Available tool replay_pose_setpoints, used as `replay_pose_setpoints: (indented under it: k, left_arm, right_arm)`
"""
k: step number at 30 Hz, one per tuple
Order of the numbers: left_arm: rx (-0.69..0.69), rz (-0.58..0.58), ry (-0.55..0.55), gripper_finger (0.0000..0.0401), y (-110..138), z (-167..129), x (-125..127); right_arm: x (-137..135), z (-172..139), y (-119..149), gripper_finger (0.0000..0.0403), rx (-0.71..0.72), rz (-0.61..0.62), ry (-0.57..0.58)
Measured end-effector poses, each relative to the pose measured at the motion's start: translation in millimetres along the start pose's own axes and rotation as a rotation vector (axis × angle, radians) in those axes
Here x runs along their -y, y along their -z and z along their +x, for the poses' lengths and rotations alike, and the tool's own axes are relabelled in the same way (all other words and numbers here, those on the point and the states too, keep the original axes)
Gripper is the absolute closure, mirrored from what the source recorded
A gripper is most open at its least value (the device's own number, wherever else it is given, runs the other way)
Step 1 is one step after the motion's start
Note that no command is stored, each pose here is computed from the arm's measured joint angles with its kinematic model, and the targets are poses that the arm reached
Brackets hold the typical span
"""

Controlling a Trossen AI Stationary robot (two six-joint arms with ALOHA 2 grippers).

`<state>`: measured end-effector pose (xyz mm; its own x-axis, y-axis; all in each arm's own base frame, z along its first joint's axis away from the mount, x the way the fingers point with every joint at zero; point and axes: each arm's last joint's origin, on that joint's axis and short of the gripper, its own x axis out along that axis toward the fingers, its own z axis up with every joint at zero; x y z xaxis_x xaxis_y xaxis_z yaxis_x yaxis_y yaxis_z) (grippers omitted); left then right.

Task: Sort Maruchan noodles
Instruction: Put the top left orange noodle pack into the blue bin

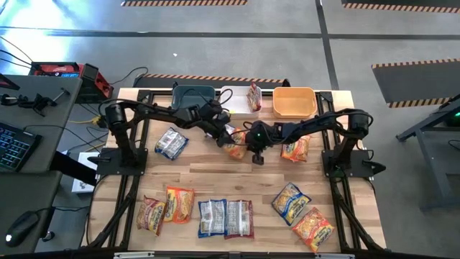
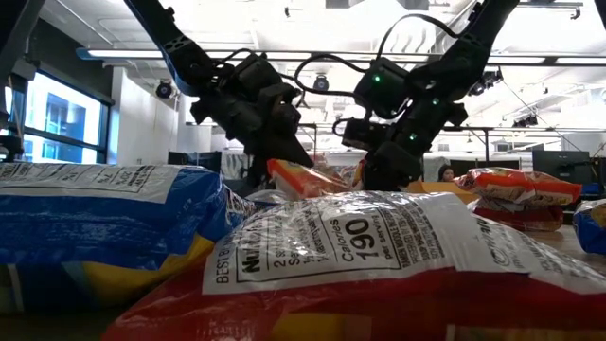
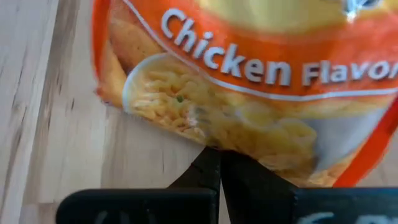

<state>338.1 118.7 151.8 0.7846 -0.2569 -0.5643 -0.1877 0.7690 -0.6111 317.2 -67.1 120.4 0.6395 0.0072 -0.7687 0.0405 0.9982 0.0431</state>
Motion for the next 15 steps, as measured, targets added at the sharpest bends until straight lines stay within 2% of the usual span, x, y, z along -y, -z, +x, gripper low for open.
replay_pose_setpoints:
  k: [6, 11, 15]
  left_arm:
    - [-0.029, 0.042, 0.045, 0.0387, 2, 1, 2]
    - [-0.015, 0.064, 0.051, 0.0394, -1, -5, 5]
    - [0.017, 0.067, 0.03, 0.04, -9, -22, 4]
  right_arm:
    - [0, 0, -1, 0.0403, 0.013, -0.002, -0.001]
    - [0, 0, -3, 0.0403, 0.025, -0.004, 0.001]
    - [0, -1, -5, 0.0403, 0.039, -0.006, 0.004]
